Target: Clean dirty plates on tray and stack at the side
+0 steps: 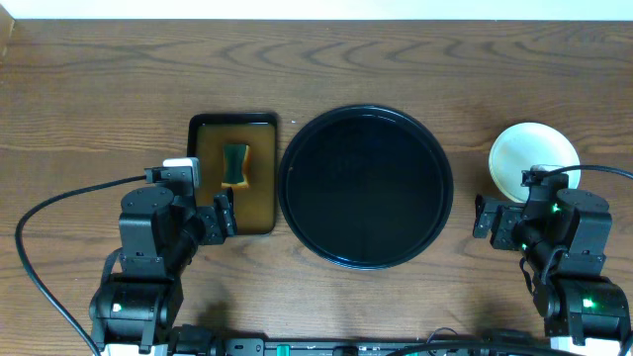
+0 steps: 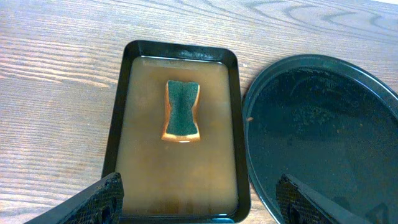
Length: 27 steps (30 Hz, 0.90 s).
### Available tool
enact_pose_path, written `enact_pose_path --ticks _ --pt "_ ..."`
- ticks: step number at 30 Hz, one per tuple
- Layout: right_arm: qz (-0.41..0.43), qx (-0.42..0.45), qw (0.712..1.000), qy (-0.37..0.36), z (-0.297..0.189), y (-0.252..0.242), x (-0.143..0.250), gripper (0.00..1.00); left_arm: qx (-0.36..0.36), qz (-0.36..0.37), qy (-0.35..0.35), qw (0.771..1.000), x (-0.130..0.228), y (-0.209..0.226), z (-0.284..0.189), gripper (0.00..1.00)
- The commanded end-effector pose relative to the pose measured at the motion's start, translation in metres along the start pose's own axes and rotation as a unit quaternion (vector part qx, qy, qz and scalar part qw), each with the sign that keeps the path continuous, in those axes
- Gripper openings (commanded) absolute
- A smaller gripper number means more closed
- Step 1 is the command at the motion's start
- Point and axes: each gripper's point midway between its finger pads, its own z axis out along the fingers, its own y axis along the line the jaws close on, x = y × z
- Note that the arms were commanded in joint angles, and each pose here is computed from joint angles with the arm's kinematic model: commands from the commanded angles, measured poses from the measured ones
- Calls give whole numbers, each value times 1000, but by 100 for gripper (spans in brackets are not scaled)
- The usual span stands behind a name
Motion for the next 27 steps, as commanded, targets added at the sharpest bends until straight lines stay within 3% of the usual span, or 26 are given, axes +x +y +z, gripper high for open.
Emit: enact_pose_path --ticks 1,14,21,27 --pt "1 4 1000 2 1 -1 2 99 1 8 2 1000 2 0 1 79" --pt "-4 11 1000 -24 -9 -3 -2 99 1 8 2 1000 2 0 1 79" --pt "-63 5 986 -154 -39 5 -30 99 1 8 2 1000 2 0 1 79" --pt "-99 -17 952 -291 -50 19 -41 99 1 8 2 1000 2 0 1 80"
